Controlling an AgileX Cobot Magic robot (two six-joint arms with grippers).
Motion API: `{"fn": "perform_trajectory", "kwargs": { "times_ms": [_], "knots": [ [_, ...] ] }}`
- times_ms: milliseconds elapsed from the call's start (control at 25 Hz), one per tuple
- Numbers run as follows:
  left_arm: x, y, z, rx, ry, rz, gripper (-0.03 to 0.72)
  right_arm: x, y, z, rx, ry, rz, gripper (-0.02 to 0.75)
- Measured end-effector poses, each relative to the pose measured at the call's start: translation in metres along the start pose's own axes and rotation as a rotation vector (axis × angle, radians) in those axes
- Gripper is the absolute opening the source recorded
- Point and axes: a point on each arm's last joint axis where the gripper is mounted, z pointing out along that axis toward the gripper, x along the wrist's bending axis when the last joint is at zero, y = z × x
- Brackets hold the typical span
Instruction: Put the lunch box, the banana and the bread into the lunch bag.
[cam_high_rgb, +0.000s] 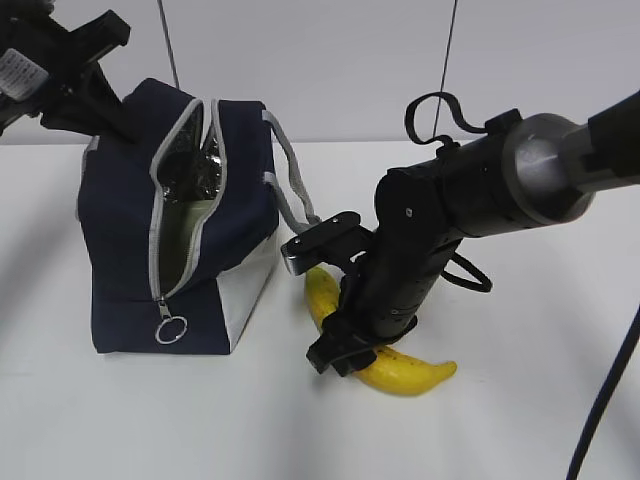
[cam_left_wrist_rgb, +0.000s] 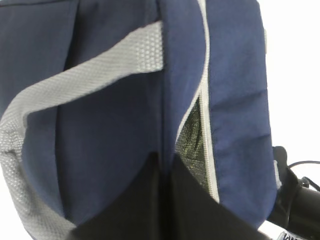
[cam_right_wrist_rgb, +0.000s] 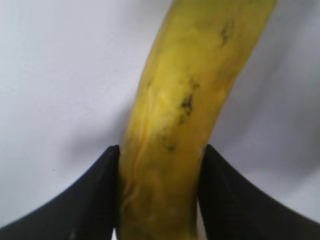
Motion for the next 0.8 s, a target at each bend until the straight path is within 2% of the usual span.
{"fn": "perform_trajectory", "kwargs": {
  "times_ms": [80, 280, 600, 800],
  "knots": [
    [0.001, 0.0, 0.0, 0.001, 0.006, 0.003, -0.003, 0.0, -0.001, 0.0, 0.009, -0.001, -0.001, 0.312],
    [0.001, 0.0, 0.0, 0.001, 0.011, 0.006, -0.003, -0.002, -0.004, -0.02, 0.043, -0.035, -0.02, 0.309],
    [0.001, 0.0, 0.0, 0.002, 0.011, 0.007, -0.003, -0.007, -0.019, -0.097, 0.105, -0.165, -0.071, 0.309],
    [-0.001, 0.0, 0.0, -0.001, -0.009, -0.004, -0.003, -0.008, -0.025, -0.145, 0.04, -0.242, -0.065, 0.309]
  ]
}}
